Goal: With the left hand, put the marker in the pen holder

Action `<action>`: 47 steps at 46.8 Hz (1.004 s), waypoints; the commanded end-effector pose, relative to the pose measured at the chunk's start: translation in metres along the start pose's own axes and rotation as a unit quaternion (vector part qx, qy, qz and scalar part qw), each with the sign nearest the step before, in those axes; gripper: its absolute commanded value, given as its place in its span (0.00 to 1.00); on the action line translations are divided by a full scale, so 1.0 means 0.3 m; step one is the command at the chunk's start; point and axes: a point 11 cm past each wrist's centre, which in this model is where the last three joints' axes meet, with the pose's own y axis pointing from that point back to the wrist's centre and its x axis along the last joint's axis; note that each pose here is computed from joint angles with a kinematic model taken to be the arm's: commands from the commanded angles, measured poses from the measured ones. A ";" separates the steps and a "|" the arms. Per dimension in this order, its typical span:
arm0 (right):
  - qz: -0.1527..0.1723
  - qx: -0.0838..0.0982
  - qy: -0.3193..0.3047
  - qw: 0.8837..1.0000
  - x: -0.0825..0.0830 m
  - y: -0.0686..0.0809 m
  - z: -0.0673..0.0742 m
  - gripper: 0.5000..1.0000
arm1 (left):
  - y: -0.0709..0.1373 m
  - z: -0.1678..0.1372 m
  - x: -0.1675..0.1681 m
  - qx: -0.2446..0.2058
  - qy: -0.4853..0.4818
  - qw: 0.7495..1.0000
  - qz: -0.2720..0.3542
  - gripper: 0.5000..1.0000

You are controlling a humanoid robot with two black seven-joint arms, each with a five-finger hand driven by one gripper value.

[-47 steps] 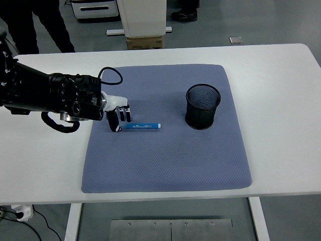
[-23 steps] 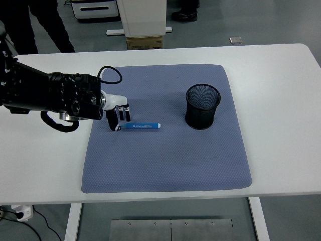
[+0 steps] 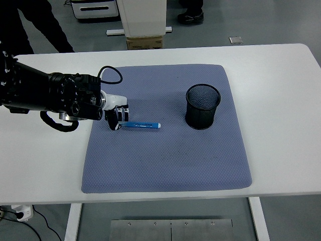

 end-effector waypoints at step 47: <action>-0.001 0.000 0.000 1.000 -0.002 0.000 0.000 1.00 | 0.020 0.011 0.052 -0.002 -0.004 1.000 0.019 0.07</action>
